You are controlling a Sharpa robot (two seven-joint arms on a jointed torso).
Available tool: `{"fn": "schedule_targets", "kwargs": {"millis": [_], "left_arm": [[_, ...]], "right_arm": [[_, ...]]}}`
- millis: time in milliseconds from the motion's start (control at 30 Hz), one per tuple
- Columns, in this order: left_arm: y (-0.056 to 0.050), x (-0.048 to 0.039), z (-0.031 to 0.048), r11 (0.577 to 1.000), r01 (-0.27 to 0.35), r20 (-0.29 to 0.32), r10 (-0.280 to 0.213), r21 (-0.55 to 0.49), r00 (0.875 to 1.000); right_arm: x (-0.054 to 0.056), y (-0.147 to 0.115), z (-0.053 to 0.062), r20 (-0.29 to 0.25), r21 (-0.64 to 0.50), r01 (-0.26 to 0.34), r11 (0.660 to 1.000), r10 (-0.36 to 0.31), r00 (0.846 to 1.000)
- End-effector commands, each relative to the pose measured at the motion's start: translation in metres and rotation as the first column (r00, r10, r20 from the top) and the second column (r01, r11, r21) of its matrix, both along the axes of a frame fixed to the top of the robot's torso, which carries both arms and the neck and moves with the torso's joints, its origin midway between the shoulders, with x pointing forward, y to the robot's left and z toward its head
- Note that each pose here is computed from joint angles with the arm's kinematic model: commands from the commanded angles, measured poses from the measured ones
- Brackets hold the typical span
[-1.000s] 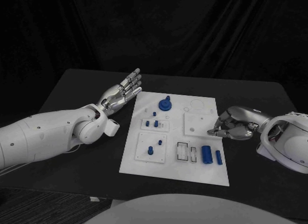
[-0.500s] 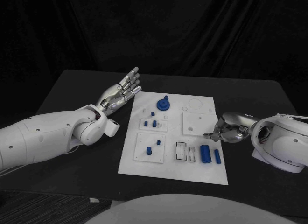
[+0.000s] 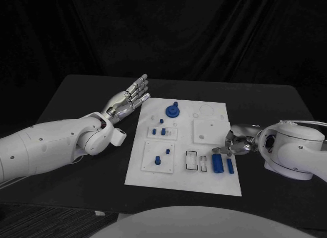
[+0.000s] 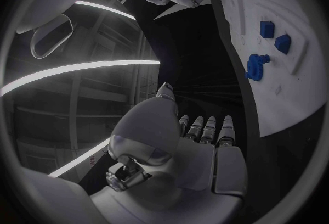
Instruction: Assemble the parts on the task board
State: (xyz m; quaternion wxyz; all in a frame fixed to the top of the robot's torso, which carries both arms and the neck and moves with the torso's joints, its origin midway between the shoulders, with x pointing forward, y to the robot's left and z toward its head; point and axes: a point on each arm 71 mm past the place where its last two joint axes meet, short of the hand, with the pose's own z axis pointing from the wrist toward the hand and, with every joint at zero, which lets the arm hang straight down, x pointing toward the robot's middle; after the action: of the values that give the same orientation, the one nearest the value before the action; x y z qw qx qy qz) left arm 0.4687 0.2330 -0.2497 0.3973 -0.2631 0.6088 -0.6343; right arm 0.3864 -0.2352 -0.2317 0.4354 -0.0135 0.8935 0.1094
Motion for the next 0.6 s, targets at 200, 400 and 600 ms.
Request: {"fn": "schedule_targets", "kwargs": {"millis": [200,400,600], "left_arm": [[-0.002,-0.0022,0.0027,0.998,0.045,0.036,-0.043,-0.047,0.998],[0.000,-0.0024,0.0019,0.998,0.044,0.030,-0.043,-0.044,0.999],[0.002,-0.0035,0.0017,0.998,0.042,0.026,-0.041,-0.042,0.999]], "right_arm": [[-0.002,0.000,-0.008,-0.052,-0.100,-0.017,0.995,0.012,0.999],[-0.001,0.005,-0.010,-0.059,-0.100,-0.033,0.994,0.028,0.998],[-0.001,0.008,-0.014,-0.065,-0.098,-0.041,0.994,0.035,0.997]]}}
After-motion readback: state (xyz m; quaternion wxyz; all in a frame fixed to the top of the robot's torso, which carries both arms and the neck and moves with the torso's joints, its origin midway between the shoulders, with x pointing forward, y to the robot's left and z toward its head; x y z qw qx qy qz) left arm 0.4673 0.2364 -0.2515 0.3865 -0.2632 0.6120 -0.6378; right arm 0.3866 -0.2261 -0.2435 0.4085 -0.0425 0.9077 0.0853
